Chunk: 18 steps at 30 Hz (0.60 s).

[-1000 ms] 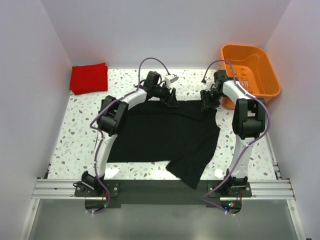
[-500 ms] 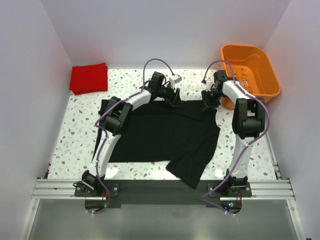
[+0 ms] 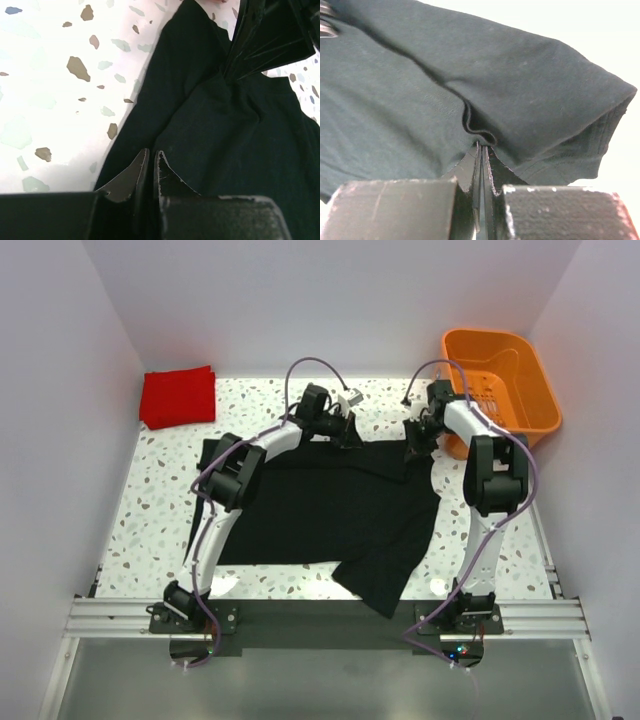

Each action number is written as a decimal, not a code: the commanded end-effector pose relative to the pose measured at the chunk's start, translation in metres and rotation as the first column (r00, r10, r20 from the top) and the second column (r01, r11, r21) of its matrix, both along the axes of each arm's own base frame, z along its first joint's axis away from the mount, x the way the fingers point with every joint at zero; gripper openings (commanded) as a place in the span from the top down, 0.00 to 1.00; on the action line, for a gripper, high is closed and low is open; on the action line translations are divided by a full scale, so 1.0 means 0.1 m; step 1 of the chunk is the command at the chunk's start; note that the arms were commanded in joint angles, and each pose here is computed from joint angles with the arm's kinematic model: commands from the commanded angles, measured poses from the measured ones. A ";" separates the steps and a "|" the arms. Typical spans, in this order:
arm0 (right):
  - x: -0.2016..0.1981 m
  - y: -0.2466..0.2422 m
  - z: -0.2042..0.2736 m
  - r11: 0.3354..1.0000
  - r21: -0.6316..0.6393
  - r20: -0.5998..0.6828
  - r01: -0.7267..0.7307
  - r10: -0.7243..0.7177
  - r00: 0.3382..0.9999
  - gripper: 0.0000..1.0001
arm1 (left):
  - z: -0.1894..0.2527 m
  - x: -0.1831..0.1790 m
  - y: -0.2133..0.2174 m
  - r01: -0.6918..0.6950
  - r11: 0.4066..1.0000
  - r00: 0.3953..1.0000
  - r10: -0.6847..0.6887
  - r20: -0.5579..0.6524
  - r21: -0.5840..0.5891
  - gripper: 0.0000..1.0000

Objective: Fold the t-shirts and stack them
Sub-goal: Fold the tshirt

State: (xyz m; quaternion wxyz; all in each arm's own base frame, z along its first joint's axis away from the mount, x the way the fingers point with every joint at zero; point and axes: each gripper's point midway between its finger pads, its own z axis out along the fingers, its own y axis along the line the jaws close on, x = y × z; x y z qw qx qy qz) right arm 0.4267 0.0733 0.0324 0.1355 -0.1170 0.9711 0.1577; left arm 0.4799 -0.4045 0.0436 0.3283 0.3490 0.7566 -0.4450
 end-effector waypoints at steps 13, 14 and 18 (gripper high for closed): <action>-0.55 0.13 0.58 0.975 0.082 0.137 -0.206 0.194 0.971 1.00 | 0.92 -0.63 0.10 0.184 0.973 0.974 -0.162 0.156 -0.139 1.00; -0.60 0.11 0.56 0.969 0.075 0.140 -0.235 0.223 0.965 1.00 | 0.91 -0.68 0.12 0.192 0.972 0.974 -0.170 0.152 -0.138 1.00; -0.79 0.13 0.52 0.947 0.080 0.136 -0.311 0.299 0.944 1.00 | 0.79 -0.95 0.17 0.244 0.964 0.963 -0.226 0.149 -0.110 1.00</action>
